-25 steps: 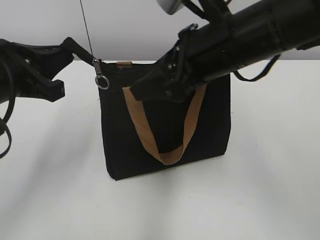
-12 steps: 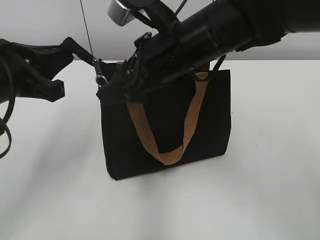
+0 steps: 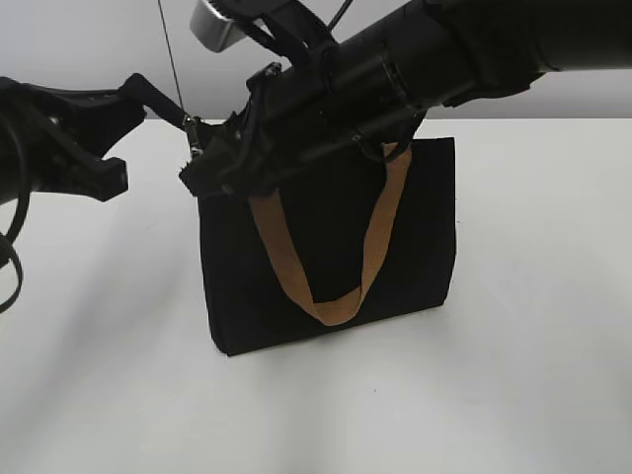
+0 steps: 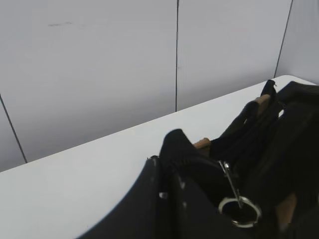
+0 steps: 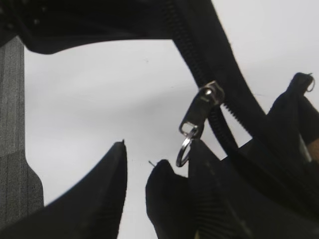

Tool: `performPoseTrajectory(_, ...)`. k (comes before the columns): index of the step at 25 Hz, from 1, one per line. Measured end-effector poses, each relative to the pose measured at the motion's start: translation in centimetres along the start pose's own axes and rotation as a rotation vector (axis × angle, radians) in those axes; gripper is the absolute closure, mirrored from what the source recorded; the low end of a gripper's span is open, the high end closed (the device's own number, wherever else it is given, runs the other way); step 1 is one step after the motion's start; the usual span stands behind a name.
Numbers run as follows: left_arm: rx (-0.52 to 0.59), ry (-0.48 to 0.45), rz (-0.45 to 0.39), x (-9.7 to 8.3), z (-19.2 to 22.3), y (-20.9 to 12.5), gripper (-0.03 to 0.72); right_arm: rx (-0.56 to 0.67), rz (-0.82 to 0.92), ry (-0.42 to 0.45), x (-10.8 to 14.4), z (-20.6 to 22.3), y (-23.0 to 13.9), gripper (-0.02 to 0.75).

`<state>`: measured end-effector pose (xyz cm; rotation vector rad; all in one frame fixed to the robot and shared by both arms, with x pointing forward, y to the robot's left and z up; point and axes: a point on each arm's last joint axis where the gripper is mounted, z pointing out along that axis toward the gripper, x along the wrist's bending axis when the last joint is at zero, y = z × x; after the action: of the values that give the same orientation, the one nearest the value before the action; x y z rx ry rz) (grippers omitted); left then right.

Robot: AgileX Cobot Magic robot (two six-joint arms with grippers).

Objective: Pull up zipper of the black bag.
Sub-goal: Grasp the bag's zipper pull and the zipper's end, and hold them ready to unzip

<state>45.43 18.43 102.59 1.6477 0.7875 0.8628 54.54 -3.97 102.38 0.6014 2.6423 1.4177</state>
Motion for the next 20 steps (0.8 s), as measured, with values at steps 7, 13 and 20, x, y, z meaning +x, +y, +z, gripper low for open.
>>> performPoseTrajectory(7,0.0,0.0,0.0,0.0,0.0,0.0,0.676,-0.027,0.029,-0.044,-0.4,0.0,0.3,0.598)
performPoseTrajectory(13,0.0,0.0,0.0,0.0,0.0,0.0,0.676,-0.027,0.046,-0.049,-0.5,0.1,0.2,0.738)
performPoseTrajectory(20,0.09,-0.001,-0.001,0.1,0.0,-0.8,0.676,-0.054,0.072,-0.055,-0.1,-1.0,1.1,0.738)
